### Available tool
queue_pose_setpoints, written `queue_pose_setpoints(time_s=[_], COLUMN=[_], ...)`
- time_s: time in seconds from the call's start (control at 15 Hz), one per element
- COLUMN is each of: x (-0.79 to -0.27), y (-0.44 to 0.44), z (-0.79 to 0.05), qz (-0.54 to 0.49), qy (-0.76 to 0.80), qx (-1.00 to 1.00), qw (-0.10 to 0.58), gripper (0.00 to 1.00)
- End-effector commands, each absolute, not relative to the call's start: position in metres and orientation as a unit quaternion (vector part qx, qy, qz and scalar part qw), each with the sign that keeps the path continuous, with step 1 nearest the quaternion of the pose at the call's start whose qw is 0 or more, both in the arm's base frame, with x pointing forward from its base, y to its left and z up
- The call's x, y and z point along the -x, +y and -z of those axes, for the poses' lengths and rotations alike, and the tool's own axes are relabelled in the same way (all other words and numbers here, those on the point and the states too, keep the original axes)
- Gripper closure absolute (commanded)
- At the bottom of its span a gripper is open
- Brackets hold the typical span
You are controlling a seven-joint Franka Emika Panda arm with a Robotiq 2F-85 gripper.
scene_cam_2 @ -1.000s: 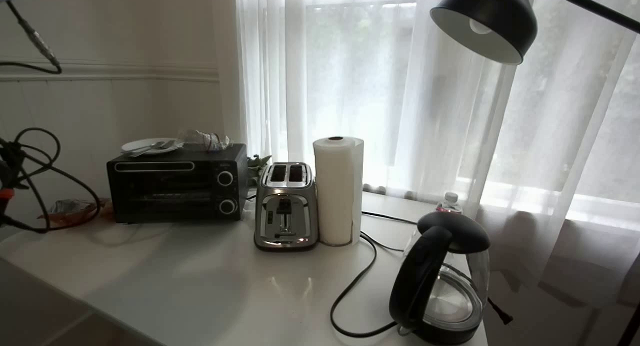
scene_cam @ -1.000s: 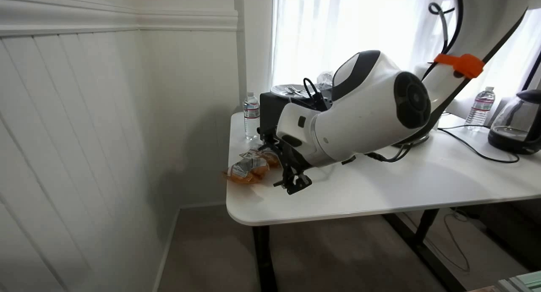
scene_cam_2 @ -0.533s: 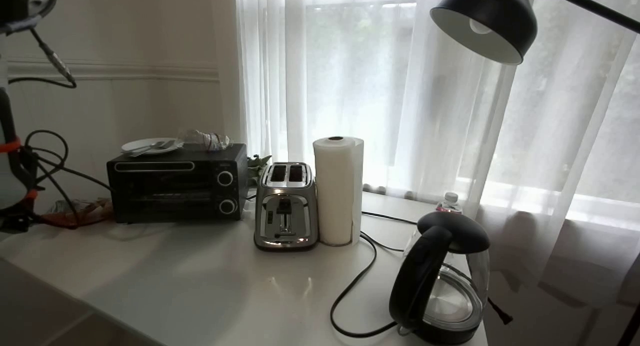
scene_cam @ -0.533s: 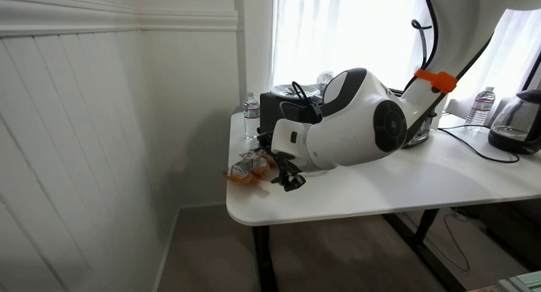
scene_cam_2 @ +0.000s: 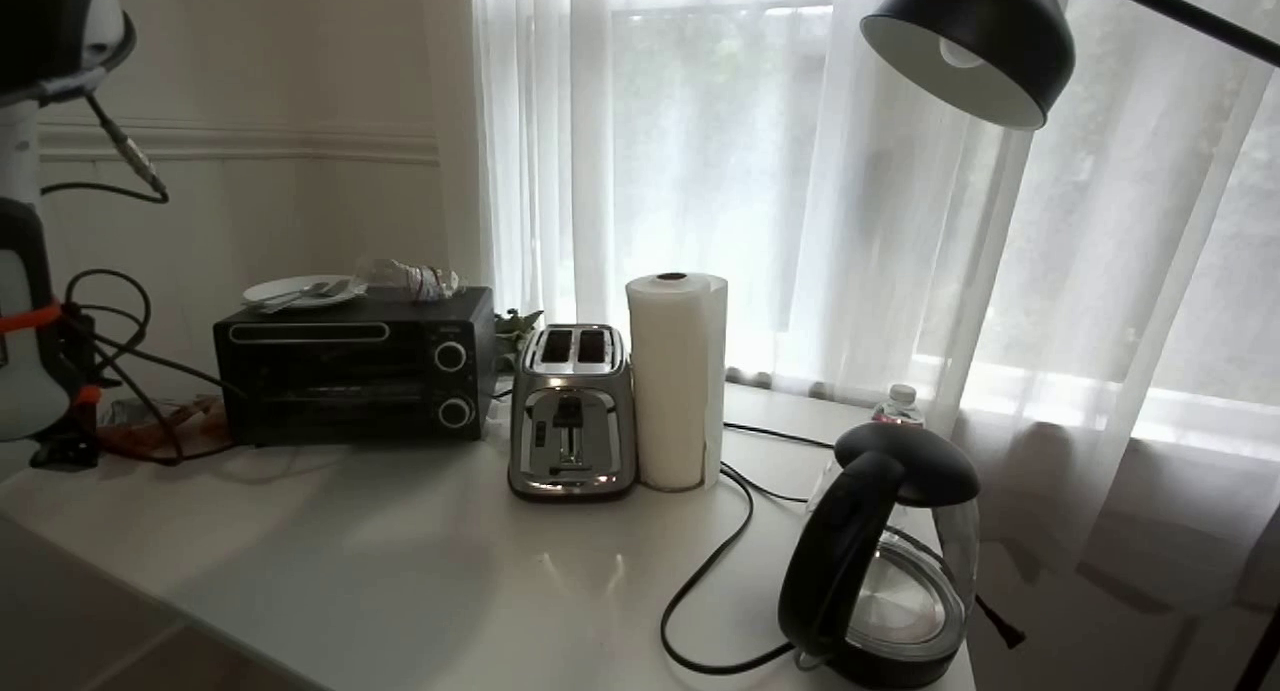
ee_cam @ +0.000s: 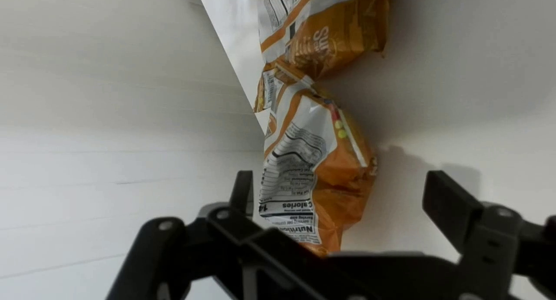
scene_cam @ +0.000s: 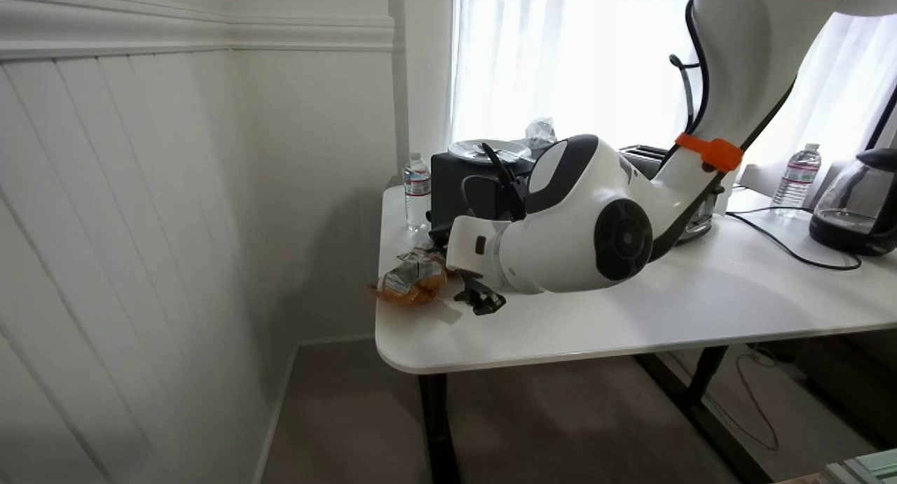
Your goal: Put one orange packet on the white plate on the microwave
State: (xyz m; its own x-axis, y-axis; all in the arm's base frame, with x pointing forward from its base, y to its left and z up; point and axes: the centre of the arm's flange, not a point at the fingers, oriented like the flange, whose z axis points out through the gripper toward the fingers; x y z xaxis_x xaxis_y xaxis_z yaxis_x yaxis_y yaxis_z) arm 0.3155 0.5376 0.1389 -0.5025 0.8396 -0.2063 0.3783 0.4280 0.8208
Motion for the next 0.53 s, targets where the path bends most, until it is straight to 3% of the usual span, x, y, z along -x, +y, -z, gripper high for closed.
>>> queue_pose_setpoints(time_s=[0.0, 0.27, 0.4, 0.47], x=[-0.323, -0.329, -0.332, -0.333], y=[0.548, 0.557, 0.561, 0.562], z=[-0.122, -0.111, -0.107, -0.104], qz=[-0.372, -0.376, -0.376, -0.376], qy=[0.782, 0.775, 0.775, 0.775], qx=[-0.372, -0.374, -0.372, -0.371], qw=[0.334, 0.344, 0.346, 0.346], gripper=[0.0, 0.0, 0.26, 0.34])
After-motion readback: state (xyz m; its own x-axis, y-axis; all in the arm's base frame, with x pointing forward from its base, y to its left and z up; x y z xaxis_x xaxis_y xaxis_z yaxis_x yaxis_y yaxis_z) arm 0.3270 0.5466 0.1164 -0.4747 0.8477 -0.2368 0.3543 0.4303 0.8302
